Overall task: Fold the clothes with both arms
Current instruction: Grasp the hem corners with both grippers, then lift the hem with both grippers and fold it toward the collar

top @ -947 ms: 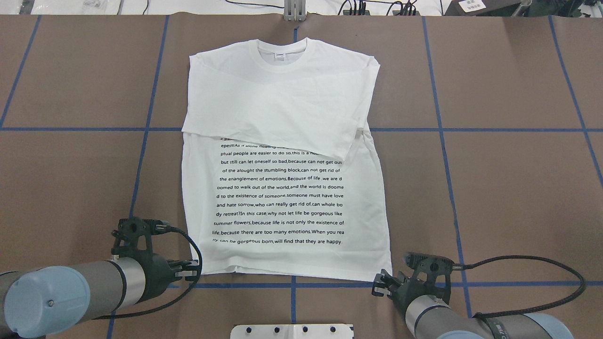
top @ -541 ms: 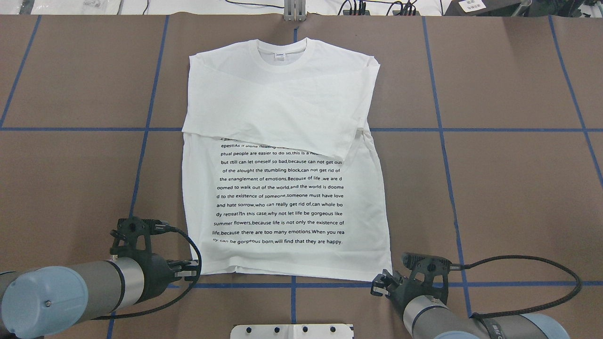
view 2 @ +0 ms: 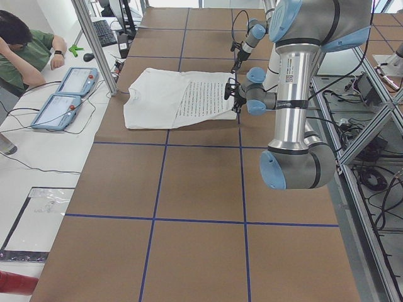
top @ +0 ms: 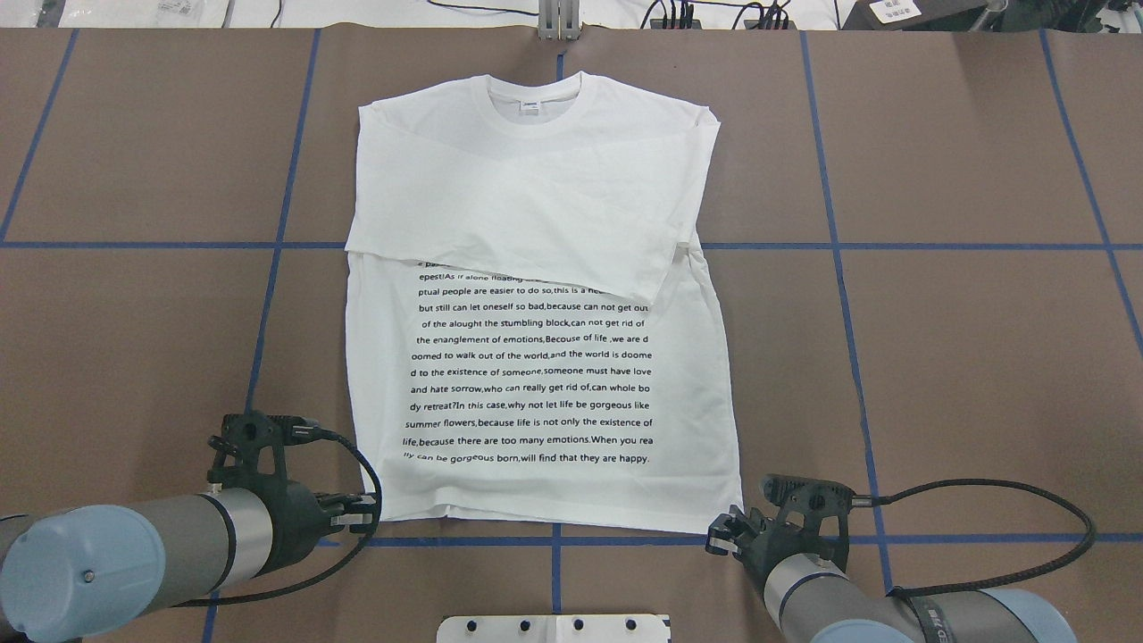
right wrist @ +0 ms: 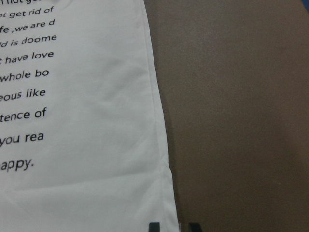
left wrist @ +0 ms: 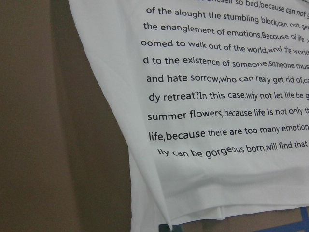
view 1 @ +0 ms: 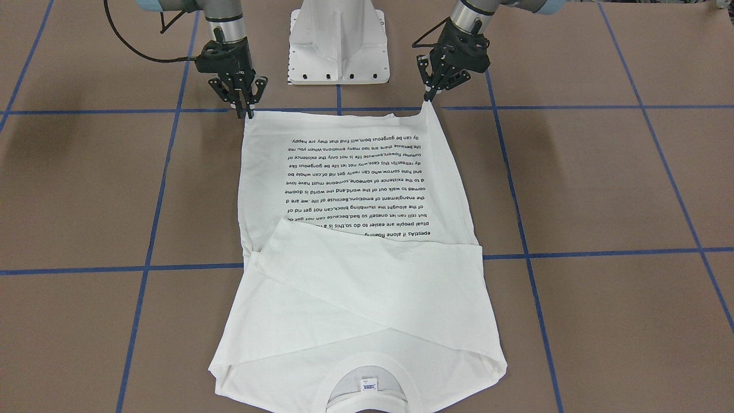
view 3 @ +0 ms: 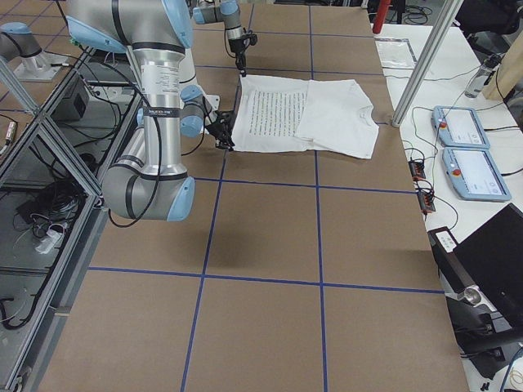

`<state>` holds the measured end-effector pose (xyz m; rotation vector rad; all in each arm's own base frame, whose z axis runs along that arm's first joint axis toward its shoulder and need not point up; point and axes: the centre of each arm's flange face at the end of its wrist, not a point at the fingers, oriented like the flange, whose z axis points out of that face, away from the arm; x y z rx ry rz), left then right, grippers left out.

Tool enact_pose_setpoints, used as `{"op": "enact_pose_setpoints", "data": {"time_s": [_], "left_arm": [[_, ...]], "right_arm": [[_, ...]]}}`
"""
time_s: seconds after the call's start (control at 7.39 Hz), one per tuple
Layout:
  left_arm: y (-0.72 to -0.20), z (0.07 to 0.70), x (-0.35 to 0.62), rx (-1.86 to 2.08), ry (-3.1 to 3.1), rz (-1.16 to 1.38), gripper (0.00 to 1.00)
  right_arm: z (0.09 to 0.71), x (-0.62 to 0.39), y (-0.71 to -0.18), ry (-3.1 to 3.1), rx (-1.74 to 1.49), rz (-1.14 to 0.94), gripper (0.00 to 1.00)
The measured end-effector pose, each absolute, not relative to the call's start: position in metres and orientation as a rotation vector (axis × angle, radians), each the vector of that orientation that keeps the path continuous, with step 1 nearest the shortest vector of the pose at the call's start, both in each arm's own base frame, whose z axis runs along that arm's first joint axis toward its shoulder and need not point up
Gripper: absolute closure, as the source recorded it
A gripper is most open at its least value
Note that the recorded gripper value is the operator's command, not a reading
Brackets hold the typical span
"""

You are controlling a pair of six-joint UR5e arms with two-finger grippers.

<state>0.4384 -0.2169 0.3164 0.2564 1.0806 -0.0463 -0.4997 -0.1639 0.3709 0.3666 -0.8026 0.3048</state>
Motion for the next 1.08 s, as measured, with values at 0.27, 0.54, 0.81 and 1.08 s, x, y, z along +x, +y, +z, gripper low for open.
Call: {"op": "enact_pose_setpoints", "data": {"time_s": [0.27,0.54,0.81,1.08], "left_arm": [[-0.217,0.314,0.437,0.257,1.085,-0.047,1.00],[-0.217,0.314,0.437,0.257,1.087,-0.046,1.00],[-0.216,0.312,0.436,0.249,1.092,-0.042,1.00],[-0.215,0.311,0.436,0.247,1.095,-0.040,1.00]], "right_arm": [[0.367,-0.503,-0.167,-0.799,0.374,0.302,0.68],[0.359,-0.509,-0.168,-0.787,0.379,0.302,0.68],[0.362,-0.512,-0.170,-0.770,0.383,0.299,0.68],[0.363,-0.511,-0.173,-0.750,0.388,0.291,0.51]]}}
